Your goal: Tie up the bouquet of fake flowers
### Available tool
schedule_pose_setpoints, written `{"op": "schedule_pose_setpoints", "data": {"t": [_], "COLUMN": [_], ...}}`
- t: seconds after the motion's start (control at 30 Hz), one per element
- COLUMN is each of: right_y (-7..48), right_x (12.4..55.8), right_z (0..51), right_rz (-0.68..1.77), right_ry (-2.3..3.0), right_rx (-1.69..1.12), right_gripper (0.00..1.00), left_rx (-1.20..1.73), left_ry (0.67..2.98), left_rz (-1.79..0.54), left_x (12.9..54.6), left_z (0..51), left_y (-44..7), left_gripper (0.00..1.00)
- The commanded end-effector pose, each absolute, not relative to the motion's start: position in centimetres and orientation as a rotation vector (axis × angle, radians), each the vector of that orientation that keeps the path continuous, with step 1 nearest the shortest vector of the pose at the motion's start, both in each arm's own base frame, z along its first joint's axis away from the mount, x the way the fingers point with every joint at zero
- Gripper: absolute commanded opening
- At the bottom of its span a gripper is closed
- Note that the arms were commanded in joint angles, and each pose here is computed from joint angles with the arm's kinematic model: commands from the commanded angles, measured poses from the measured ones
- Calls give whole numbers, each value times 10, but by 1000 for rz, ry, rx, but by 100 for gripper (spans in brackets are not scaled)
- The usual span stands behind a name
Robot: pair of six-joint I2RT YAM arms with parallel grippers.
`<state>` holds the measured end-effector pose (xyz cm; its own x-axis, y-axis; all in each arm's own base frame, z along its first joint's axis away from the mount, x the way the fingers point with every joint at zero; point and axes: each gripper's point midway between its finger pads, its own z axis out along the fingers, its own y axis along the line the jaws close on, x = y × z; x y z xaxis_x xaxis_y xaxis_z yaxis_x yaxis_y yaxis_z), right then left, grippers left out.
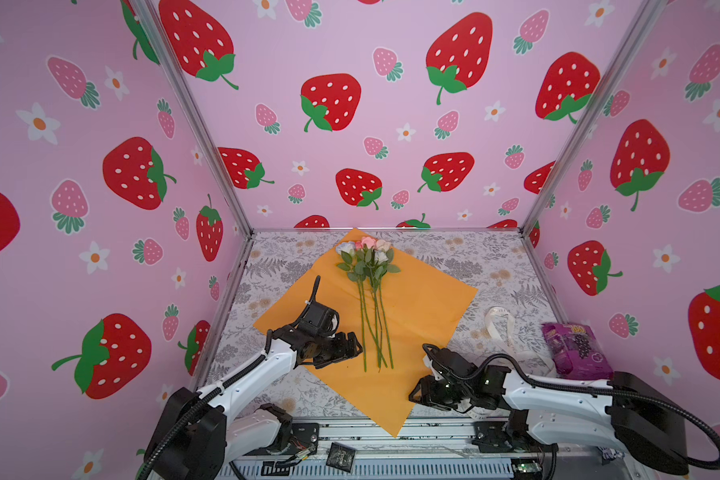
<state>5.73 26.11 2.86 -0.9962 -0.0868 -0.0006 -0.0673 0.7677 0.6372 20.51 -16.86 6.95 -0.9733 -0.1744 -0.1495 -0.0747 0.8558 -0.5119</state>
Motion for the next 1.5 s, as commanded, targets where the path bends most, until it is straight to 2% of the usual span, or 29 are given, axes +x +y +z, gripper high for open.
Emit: {"op": "schedule_pose_setpoints", "data": {"t": [0.0,0.2,0.27,0.57,0.67,0.73,0.87,1.0,1.07,1.17,1.27,1.37,1.47], "right_y": [257,279,288,326,331,334,338,342,345,345,343,341,327], "right_x": [53,68,78,117,135,145,167,178,179,179,181,184,193], "right_z": [15,26,34,70,84,90,95,92,87,79,76,76,80], "right_rz": [-1012,-1162,-1229,-1416,-1501,-1545,-1576,-1583,-1575,-1555,-1552,-1541,-1483], "right_ry": [-2910,-2941,-2976,-3018,-3071,-3085,-3119,-3134,-3117,-3106,-3108,-3119,-3158], "right_rx": [47,132,185,434,482,508,527,515,515,492,464,453,398], "right_gripper": [51,51,55,58,61,68,69,69,69,69,69,69,69], "left_rx": [-233,-238,-238,-218,-212,-207,-179,-134,-101,-47,-35,-51,-96], "left_ry": [2835,2825,2815,2739,2724,2701,2663,2639,2631,2606,2601,2642,2684], "left_rz": [-730,-714,-717,-726,-708,-722,-751,-867,-951,-1095,-1234,-1255,-1105], "left_x": [206,210,212,219,218,218,216,208,202,191,179,173,180], "left_z": [70,73,76,102,110,116,124,128,129,134,127,115,105], "left_y": [-162,-158,-158,-156,-152,-152,-153,-164,-172,-187,-202,-207,-195], "left_gripper": [94,94,95,95,96,96,94,84,75,54,42,42,47]}}
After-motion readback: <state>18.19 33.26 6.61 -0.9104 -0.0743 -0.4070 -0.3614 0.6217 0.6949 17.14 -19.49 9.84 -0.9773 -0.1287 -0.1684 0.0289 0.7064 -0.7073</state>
